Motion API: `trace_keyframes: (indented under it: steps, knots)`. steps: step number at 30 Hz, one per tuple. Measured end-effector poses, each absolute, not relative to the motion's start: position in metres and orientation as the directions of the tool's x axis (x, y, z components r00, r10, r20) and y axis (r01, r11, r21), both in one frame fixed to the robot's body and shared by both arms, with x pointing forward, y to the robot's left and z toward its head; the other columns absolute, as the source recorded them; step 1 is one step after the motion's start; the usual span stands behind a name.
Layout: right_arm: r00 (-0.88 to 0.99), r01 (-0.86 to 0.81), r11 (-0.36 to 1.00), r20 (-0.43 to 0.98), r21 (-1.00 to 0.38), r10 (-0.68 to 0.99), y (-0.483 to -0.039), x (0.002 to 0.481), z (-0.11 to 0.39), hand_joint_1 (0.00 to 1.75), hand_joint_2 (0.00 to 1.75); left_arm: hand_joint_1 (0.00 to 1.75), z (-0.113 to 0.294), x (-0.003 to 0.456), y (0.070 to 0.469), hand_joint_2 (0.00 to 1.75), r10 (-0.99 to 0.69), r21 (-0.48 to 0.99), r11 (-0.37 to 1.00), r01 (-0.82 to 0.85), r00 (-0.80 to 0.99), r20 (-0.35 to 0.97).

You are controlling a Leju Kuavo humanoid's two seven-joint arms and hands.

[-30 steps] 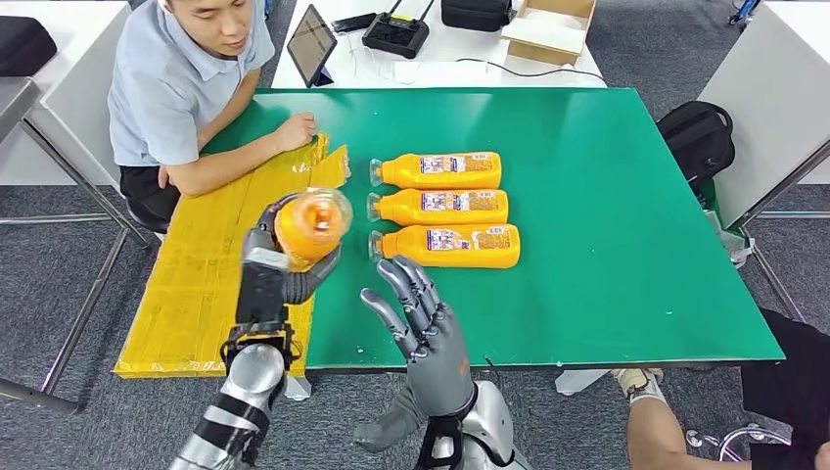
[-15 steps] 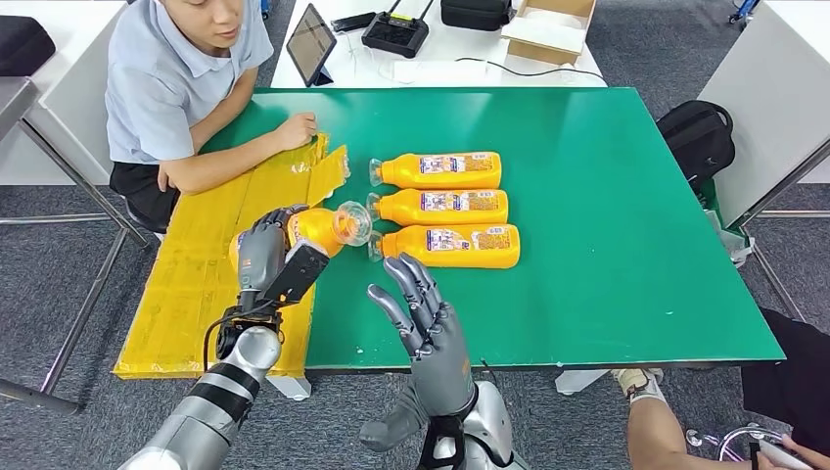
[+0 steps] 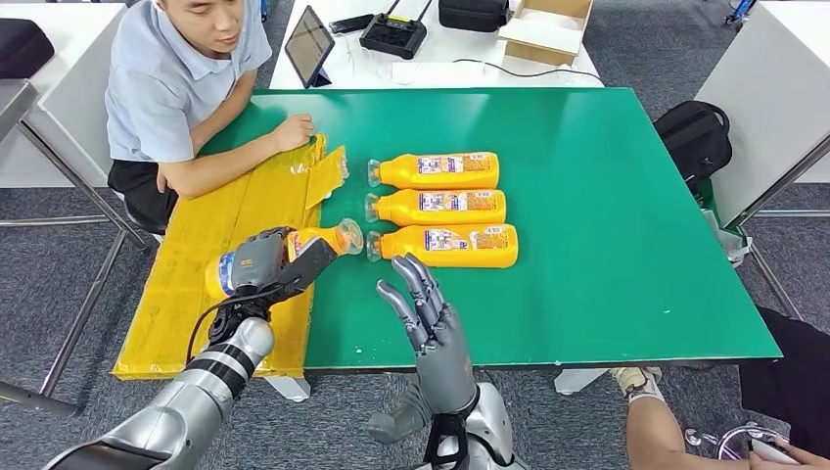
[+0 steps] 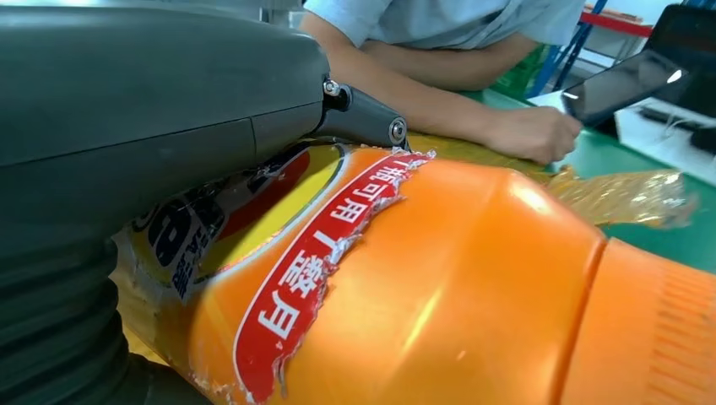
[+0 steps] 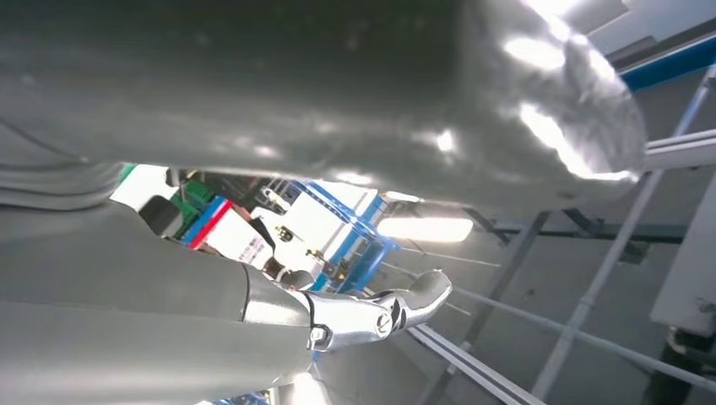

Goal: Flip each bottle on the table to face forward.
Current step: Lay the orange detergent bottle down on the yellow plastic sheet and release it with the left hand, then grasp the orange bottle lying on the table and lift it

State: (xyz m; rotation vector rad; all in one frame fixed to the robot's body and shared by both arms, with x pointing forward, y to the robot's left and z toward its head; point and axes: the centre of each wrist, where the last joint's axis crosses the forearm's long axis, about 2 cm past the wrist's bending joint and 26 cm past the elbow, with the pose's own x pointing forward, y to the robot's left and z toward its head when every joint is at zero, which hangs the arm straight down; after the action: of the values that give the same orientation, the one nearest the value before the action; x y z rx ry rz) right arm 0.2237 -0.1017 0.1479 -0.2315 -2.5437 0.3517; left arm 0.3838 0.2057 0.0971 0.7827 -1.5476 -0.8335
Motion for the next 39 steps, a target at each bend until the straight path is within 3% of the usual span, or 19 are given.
trace_keyframes:
  steps: [8, 9, 10, 12, 14, 18, 23, 32, 39]
  knots:
    - [-0.815, 0.080, 0.945, 0.524, -0.318, 0.245, -0.102, 0.224, 0.139, 0.00, 0.00, 1.56, 0.091, 0.385, 0.211, 1.75, -0.861, 0.869, 0.490, 0.066, -0.116, 0.494]
    - [-0.814, 0.079, 0.943, 0.525, -0.324, 0.249, -0.103, 0.224, 0.137, 0.00, 0.00, 1.35, 0.090, 0.385, 0.212, 1.75, -0.860, 0.868, 0.491, 0.071, -0.122, 0.496]
    - [-0.813, 0.078, 0.940, 0.525, -0.332, 0.253, -0.103, 0.223, 0.135, 0.00, 0.00, 1.03, 0.089, 0.384, 0.212, 1.75, -0.859, 0.869, 0.489, 0.073, -0.129, 0.495]
    - [-0.811, 0.076, 0.936, 0.524, -0.345, 0.259, -0.103, 0.223, 0.133, 0.00, 0.00, 0.24, 0.086, 0.382, 0.212, 1.75, -0.857, 0.870, 0.487, 0.083, -0.147, 0.494]
    - [-0.807, 0.073, 0.934, 0.530, -0.350, 0.262, -0.104, 0.223, 0.130, 0.00, 0.00, 0.00, 0.083, 0.380, 0.212, 1.75, -0.842, 0.858, 0.502, 0.109, -0.166, 0.514]
    - [-0.794, 0.064, 0.934, 0.549, -0.352, 0.262, -0.106, 0.225, 0.125, 0.00, 0.00, 0.00, 0.073, 0.372, 0.211, 1.75, -0.739, 0.765, 0.600, 0.235, -0.204, 0.642]
    - [-0.785, 0.048, 0.934, 0.564, -0.355, 0.255, -0.108, 0.230, 0.122, 0.00, 0.00, 0.00, 0.065, 0.363, 0.201, 1.75, -0.358, 0.408, 0.794, 0.451, -0.196, 0.913]
    - [-0.787, 0.046, 0.927, 0.558, -0.372, 0.263, -0.109, 0.232, 0.119, 0.00, 0.00, 0.00, 0.065, 0.348, 0.195, 1.75, -0.106, 0.189, 0.864, 0.467, -0.198, 0.974]
    - [-0.785, 0.047, 0.927, 0.561, -0.371, 0.264, -0.110, 0.232, 0.119, 0.00, 0.00, 0.00, 0.068, 0.344, 0.197, 1.75, -0.074, 0.166, 0.884, 0.438, -0.219, 0.973]
